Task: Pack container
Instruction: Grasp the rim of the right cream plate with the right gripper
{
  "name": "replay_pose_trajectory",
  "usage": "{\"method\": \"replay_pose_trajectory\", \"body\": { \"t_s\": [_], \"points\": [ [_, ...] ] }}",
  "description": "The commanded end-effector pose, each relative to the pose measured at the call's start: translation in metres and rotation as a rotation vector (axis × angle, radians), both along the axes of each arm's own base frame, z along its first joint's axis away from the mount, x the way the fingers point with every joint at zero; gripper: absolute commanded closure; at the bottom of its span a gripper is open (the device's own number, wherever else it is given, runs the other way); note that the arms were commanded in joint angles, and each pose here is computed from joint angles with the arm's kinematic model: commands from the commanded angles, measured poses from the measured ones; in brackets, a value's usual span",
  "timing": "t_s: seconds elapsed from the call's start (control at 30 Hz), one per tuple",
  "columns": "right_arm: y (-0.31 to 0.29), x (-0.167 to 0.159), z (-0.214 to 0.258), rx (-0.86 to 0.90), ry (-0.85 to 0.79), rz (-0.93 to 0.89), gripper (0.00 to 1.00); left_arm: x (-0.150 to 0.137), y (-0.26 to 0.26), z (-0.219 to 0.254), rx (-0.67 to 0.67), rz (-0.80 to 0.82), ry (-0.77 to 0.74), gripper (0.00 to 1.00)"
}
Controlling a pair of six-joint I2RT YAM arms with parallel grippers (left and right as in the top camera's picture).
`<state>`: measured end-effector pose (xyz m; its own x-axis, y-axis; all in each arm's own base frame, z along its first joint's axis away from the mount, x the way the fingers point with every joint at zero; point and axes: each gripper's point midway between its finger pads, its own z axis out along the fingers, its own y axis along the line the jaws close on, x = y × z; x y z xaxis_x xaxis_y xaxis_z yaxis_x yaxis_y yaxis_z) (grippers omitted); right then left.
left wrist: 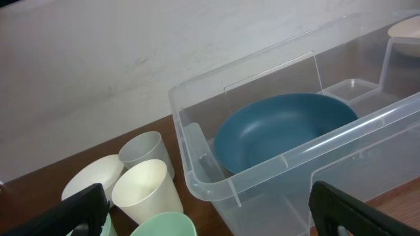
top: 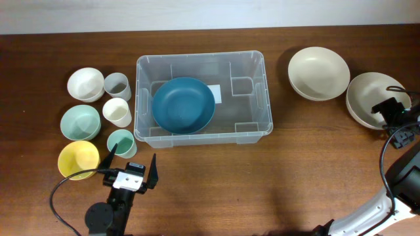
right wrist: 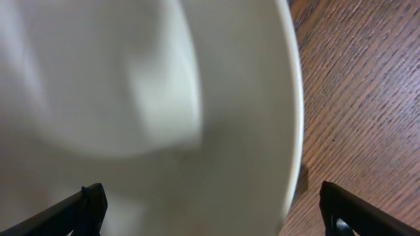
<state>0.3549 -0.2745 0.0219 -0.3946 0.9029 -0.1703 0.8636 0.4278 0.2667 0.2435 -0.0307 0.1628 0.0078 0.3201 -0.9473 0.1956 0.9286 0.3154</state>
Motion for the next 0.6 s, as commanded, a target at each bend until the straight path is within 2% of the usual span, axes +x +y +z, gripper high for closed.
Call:
{"method": "replay_pose_trajectory", "body": {
  "t_s": [0.0,0.13,0.23,0.37,0.5,0.57],
  "points": [
    [-0.0031,-0.005,-0.0077,-0.003,0.019,-0.005,0.01,-0.0004,-0.0004,-0.0009,-0.003,-0.005,0.002,0.0],
    [-0.0052,-0.0048,-0.0077,-0.013,0.019,-0.007,0.0,-0.0004,-0.0004,-0.0009,-0.003,-0.005,0.002,0.0],
    [-0.0062,-0.0033,-0.0072,-0.018,0.013,-0.006,0.1,-0.0004,-0.0004,-0.0009,-0.003,-0.005,0.002,0.0],
    [-0.0071,-0.0023,-0.0068,-0.022,0.009,-0.006,0.14,-0.0004,-0.0004,-0.0009,-0.003,-0.005,0.002,0.0],
    [-0.0074,-0.0023,-0.0068,-0.023,0.009,-0.007,0.24,-0.0004,-0.0004,-0.0009,-0.003,-0.005,0.002,0.0],
    [-0.0078,-0.0027,-0.0069,-0.025,0.011,-0.008,0.25,-0.0004,-0.0004,-0.0009,-0.003,-0.005,0.002,0.0]
  ]
}}
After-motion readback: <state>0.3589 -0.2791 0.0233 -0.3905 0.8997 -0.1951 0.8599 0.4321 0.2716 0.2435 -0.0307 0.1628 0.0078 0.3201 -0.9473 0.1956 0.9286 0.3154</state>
